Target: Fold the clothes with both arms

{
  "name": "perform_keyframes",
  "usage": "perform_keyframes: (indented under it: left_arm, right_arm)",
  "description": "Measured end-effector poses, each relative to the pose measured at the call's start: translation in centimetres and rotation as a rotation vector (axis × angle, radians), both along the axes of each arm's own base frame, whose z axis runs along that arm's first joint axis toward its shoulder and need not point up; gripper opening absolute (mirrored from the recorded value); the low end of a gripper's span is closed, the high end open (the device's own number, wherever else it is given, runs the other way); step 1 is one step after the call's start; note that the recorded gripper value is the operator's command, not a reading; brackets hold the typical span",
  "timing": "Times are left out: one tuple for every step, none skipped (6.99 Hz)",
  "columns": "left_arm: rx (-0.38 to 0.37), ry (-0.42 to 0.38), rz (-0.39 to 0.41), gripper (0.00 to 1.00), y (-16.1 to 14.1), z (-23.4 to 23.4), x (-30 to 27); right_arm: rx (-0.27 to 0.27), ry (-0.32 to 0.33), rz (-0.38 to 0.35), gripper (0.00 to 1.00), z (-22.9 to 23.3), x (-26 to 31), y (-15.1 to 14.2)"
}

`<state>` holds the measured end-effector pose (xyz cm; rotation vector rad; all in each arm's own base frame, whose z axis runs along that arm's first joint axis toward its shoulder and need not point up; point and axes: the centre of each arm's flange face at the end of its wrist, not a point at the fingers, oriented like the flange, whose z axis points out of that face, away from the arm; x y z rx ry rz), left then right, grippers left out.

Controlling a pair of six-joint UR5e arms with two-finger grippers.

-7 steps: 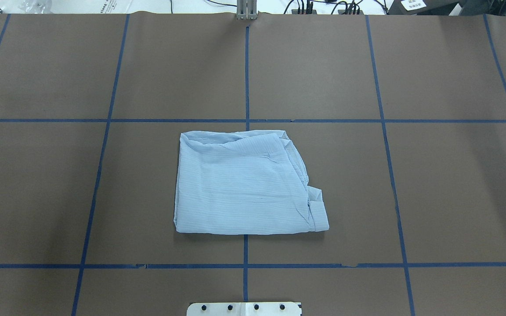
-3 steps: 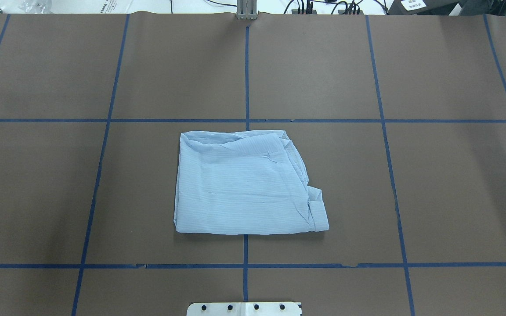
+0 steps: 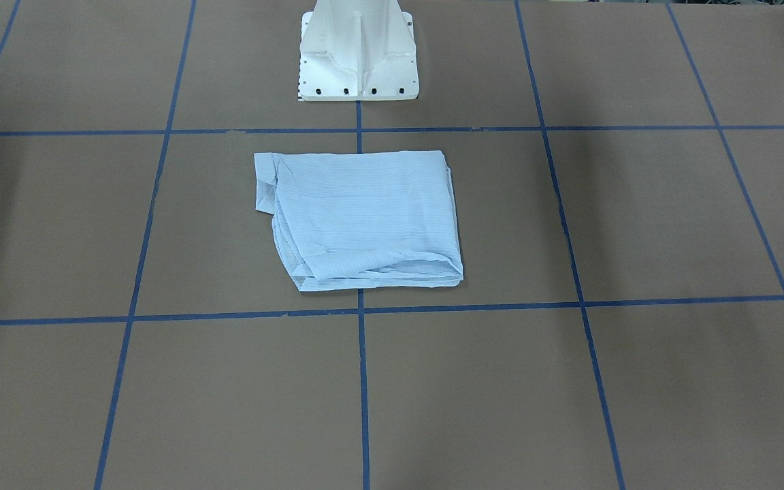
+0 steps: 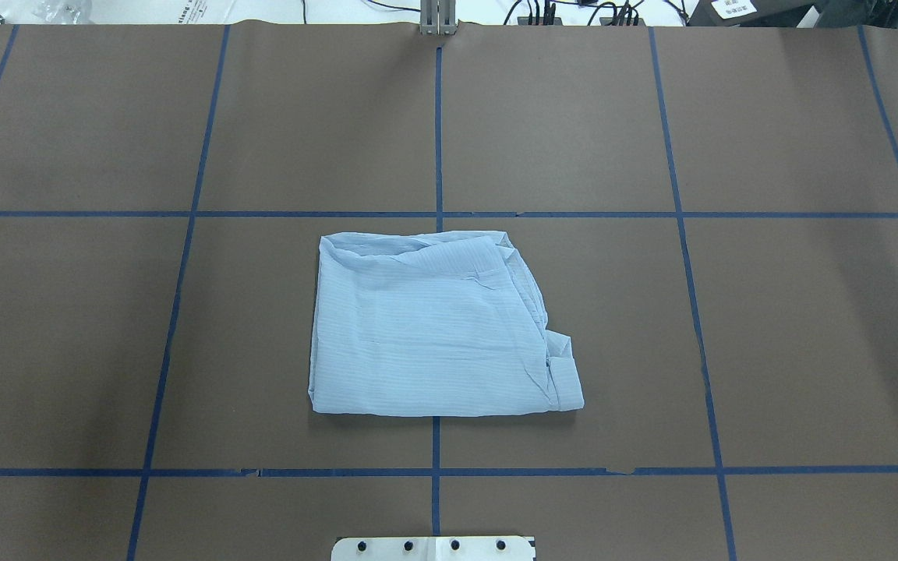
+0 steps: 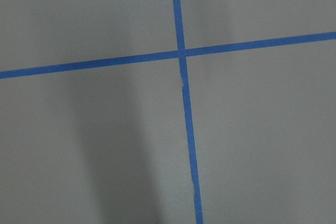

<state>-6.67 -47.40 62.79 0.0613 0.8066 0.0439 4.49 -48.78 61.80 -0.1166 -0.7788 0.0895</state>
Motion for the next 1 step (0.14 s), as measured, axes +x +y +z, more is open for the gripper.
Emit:
perform_keyframes:
  left_arm:
    - [0.000, 0.000, 0.000, 1.00, 0.00, -0.02, 0.00]
  right_arm:
    - [0.000, 0.000, 0.000, 1.00, -0.01, 0.01, 0.00]
